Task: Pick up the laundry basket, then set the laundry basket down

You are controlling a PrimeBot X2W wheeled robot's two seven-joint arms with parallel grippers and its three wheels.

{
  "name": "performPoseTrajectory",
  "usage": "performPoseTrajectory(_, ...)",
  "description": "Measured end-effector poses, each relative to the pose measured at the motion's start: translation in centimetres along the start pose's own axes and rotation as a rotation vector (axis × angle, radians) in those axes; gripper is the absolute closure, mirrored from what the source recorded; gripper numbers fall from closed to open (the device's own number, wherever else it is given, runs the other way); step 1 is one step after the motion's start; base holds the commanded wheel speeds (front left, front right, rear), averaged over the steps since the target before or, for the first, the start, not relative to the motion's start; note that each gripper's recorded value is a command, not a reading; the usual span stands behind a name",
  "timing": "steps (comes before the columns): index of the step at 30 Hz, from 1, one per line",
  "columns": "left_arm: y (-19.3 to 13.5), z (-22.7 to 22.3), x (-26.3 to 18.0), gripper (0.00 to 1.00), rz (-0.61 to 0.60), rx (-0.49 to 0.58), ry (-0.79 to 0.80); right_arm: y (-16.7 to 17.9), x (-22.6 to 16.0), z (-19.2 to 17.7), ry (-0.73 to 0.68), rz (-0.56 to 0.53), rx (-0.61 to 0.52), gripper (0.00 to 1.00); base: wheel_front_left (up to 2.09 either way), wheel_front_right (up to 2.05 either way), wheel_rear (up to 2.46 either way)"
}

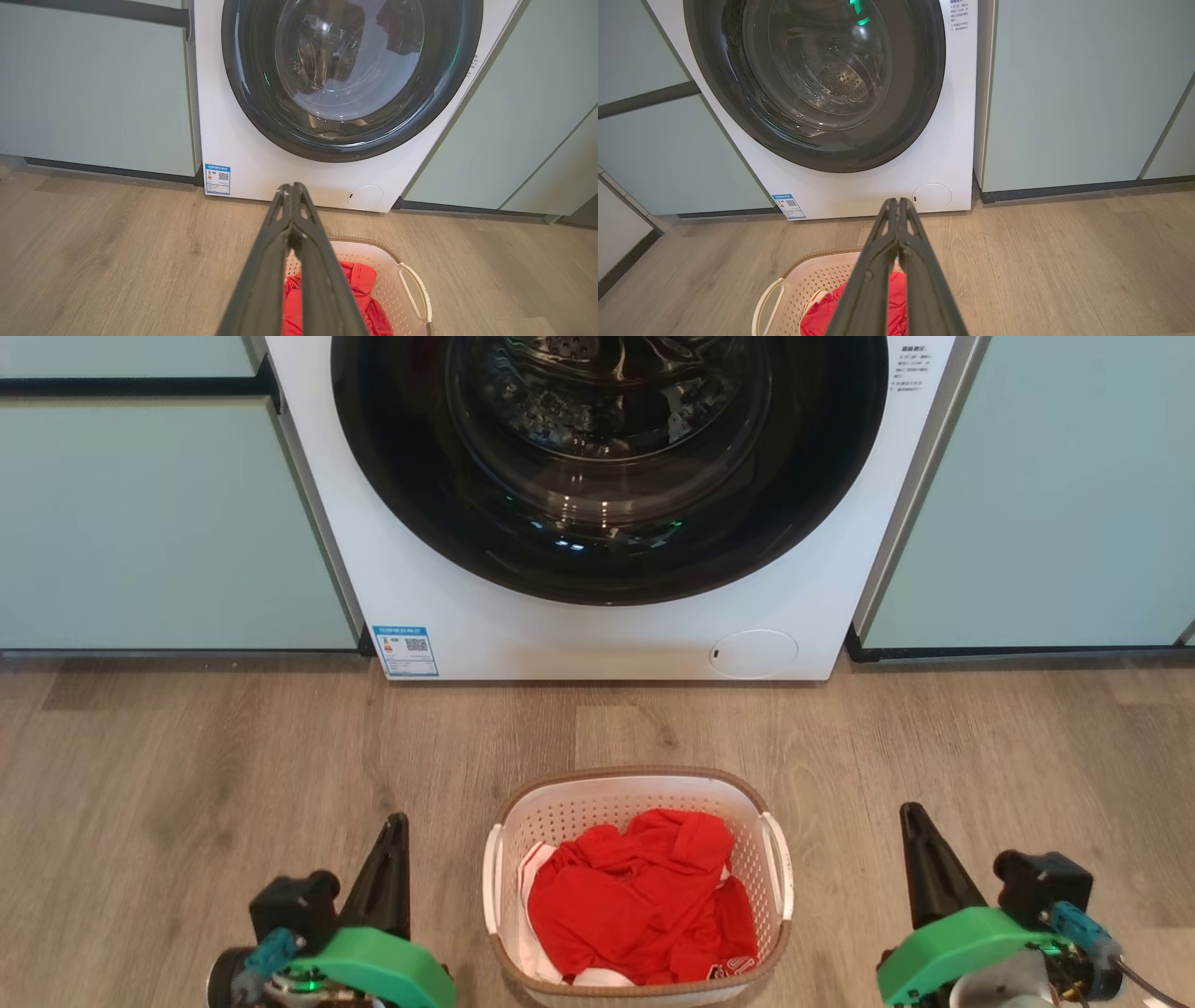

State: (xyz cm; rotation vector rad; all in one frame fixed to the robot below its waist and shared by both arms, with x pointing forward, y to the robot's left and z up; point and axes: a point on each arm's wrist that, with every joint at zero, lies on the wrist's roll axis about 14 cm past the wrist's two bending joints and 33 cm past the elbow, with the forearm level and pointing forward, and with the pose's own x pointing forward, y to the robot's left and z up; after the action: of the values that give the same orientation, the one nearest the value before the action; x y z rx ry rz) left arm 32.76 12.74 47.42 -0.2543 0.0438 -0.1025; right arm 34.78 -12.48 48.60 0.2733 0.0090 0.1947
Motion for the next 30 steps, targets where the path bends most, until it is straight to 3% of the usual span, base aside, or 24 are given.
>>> performPoseTrajectory(30, 2.1, -0.4, 0.7, 1.00, 0.081, -0.318, 0.048, -2.3, 0.0, -0.3, 0.012, -0.108, 0.318, 1.00, 0.00, 0.00, 0.00)
